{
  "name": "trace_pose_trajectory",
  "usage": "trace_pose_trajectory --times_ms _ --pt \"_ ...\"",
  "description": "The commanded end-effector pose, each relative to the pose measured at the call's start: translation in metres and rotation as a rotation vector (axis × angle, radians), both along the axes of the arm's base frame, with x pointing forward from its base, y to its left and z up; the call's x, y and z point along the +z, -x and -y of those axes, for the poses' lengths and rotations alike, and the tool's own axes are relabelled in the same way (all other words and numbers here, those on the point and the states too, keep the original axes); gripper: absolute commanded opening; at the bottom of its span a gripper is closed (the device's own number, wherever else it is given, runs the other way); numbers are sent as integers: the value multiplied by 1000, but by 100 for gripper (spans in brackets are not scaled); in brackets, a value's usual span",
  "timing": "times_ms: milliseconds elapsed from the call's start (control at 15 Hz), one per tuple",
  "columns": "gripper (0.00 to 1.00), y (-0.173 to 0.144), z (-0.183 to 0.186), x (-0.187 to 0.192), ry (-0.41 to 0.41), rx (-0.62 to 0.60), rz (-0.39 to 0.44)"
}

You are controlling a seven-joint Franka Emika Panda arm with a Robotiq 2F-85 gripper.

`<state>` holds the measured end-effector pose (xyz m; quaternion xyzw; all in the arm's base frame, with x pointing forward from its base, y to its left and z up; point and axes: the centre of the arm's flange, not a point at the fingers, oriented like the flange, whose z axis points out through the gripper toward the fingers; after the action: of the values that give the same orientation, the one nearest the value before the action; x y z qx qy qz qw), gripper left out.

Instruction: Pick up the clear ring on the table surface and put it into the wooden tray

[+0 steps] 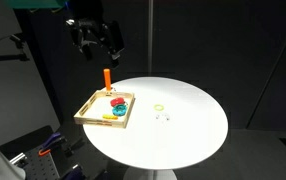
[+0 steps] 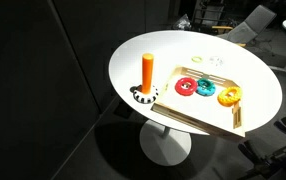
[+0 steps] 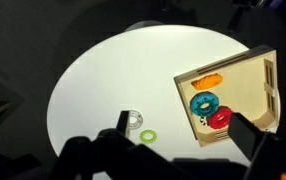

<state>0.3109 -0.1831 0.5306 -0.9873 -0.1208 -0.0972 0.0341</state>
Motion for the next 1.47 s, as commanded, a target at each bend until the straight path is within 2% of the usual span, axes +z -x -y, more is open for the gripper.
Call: trace_pose_trajectory --times_ms 0,267,467,1000,1400 --pt "100 0 0 1 0 0 2" --pt "100 -5 1 0 5 -13 2" --pt "100 -22 5 -5 13 -38 -4" --pt "100 -96 18 -37 62 -119 52" --pt "100 -157 27 -67 31 -196 66"
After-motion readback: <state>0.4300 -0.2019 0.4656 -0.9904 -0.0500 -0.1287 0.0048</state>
